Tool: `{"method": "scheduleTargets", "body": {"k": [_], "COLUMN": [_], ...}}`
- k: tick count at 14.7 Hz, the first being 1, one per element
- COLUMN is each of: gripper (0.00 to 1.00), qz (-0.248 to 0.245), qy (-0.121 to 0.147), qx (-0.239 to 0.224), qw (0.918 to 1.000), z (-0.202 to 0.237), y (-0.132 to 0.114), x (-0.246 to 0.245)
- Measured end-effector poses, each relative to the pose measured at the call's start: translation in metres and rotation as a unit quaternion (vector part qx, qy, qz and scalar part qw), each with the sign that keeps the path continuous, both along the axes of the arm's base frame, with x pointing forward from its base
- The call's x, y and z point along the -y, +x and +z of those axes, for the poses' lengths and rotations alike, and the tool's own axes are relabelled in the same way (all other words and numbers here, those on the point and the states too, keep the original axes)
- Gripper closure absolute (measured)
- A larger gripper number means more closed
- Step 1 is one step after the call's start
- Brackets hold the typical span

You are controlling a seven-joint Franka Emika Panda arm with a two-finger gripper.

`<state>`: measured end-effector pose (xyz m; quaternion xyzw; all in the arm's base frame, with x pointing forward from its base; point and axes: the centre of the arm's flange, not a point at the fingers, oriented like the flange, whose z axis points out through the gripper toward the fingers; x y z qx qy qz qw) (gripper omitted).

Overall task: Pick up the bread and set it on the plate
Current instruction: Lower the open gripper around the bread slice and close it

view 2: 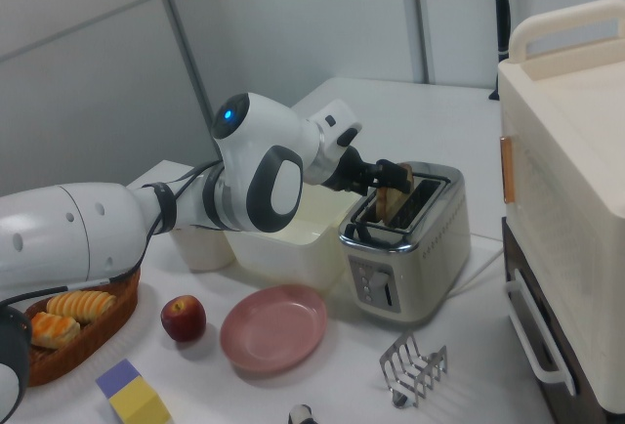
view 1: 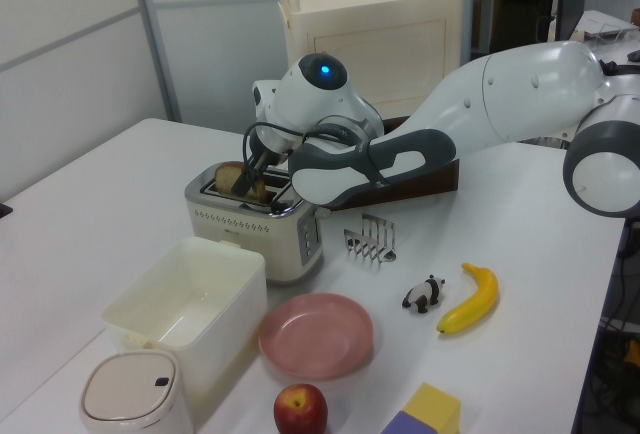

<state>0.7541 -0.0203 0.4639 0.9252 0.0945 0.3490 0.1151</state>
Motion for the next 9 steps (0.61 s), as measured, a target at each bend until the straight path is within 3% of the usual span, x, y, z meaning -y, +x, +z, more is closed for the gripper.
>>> {"method": "scheduleTargets", "body": {"k": [1, 3, 7, 9], "gripper": [0.08, 0.42, 0.82, 0.87], "qz": [0.0, -0.001, 0.0, 0.001], "qy": [0.0, 0.0, 0.001, 0.002], "qx": [0.001, 0.005, 0.007, 0.007], "qw": [1.0, 1.0, 1.0, 1.0], "z": [-0.0007, 0.0026, 0.0049, 0.0049], "y": [0.0005, 0.0011, 0.0015, 0.0016], "x": [0.0005, 0.0019, 0.0007, -0.0005]}}
